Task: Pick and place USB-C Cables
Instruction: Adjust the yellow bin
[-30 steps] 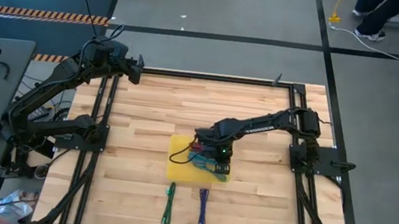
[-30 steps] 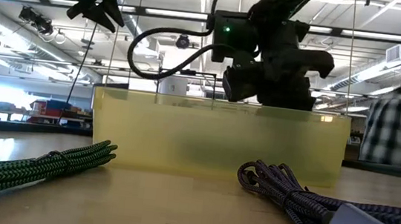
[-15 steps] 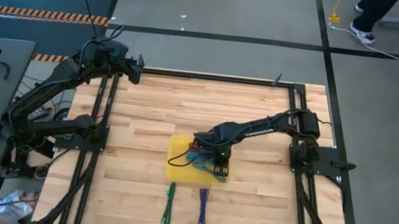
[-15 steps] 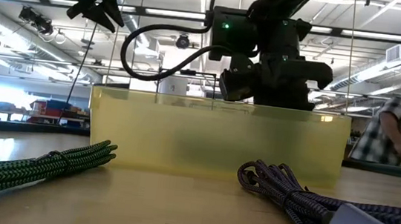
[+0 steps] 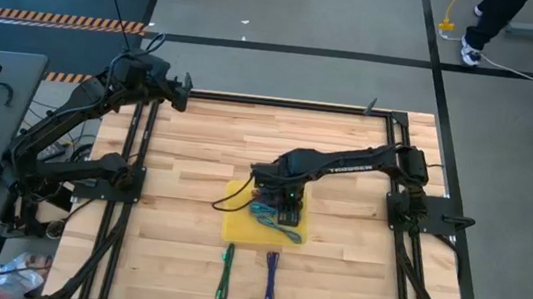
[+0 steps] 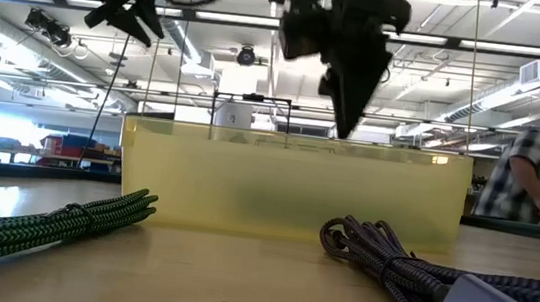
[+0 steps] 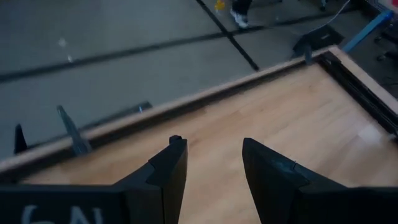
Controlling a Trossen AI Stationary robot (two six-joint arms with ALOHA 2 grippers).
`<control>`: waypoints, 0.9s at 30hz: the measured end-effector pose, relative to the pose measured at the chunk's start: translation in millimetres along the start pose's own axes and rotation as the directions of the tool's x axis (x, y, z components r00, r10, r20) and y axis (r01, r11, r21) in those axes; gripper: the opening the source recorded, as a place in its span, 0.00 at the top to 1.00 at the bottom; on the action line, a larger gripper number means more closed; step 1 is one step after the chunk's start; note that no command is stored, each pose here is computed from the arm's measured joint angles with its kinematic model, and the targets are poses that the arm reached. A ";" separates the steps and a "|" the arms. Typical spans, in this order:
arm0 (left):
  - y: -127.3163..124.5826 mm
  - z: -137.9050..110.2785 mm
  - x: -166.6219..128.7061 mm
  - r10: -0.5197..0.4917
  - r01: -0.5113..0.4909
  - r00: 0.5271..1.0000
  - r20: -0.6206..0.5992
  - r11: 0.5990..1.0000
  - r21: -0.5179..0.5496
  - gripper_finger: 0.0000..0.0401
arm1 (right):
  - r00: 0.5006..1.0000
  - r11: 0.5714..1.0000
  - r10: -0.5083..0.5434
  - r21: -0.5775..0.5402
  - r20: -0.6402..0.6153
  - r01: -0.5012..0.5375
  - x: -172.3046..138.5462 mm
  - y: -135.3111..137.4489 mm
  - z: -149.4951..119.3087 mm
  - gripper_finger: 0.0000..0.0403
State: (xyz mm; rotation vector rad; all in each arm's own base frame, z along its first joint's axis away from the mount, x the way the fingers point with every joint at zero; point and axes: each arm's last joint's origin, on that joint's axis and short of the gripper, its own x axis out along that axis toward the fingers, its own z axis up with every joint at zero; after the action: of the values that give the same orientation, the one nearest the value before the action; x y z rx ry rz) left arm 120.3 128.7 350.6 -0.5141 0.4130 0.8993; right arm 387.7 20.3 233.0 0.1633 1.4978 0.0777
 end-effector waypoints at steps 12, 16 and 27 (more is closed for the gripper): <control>9.5 -31.1 -5.6 0.085 -0.103 0.942 -0.326 0.994 -0.038 0.60 | 0.957 0.978 -0.207 0.057 0.202 0.199 -70.3 -38.6 20.1 0.62; 8.7 -28.9 -4.8 0.078 -0.095 0.950 -0.302 0.995 -0.041 0.60 | 0.954 0.987 -0.160 0.043 0.252 0.154 -66.6 -52.7 25.7 0.62; 6.9 -23.0 -3.0 0.060 -0.073 0.968 -0.242 0.996 -0.045 0.60 | 0.983 0.996 -0.072 -0.043 0.168 0.080 -2.5 -66.8 15.1 0.62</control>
State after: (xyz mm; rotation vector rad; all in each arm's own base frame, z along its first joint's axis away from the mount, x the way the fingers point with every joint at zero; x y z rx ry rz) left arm 110.1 116.9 332.0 -0.6646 0.6311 0.9180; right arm 399.3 -46.9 225.9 0.0700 1.3329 0.0388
